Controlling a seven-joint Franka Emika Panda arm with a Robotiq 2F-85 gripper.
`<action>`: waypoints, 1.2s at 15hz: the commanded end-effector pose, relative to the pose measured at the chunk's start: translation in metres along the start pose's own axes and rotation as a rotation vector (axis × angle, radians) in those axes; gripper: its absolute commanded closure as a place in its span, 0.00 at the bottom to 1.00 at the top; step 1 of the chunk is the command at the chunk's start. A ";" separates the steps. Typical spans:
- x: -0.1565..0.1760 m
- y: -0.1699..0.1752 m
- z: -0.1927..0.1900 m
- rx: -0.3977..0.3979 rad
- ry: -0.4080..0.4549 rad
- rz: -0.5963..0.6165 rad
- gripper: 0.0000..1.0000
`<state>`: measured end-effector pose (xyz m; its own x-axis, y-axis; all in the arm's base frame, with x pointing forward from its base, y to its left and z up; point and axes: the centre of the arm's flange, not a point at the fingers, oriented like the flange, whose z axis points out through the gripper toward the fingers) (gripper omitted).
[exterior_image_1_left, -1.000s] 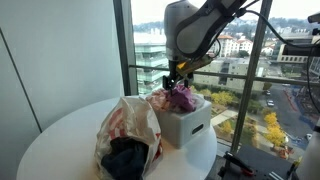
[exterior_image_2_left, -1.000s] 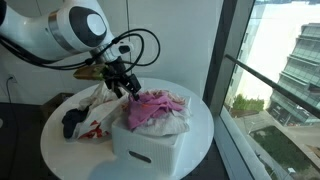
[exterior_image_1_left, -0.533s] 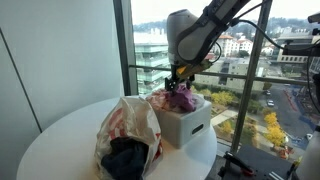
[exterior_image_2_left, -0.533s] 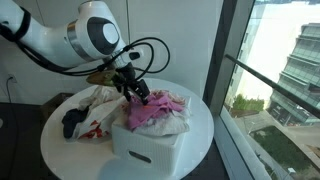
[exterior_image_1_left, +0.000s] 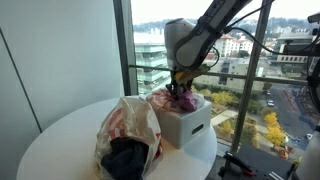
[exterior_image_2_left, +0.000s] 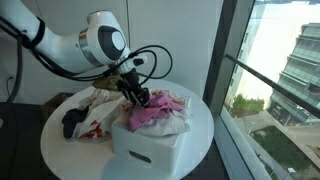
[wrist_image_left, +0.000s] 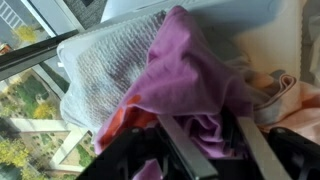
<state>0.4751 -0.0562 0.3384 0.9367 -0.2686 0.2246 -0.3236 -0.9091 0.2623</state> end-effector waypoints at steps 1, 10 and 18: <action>0.005 0.005 0.006 0.008 -0.010 0.049 0.80; -0.006 0.025 -0.058 0.006 0.082 0.150 0.95; -0.052 0.005 -0.218 0.057 0.399 0.080 0.95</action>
<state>0.4326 -0.0205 0.4850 0.8118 -0.2945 0.5042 -0.4338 -0.8822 0.1831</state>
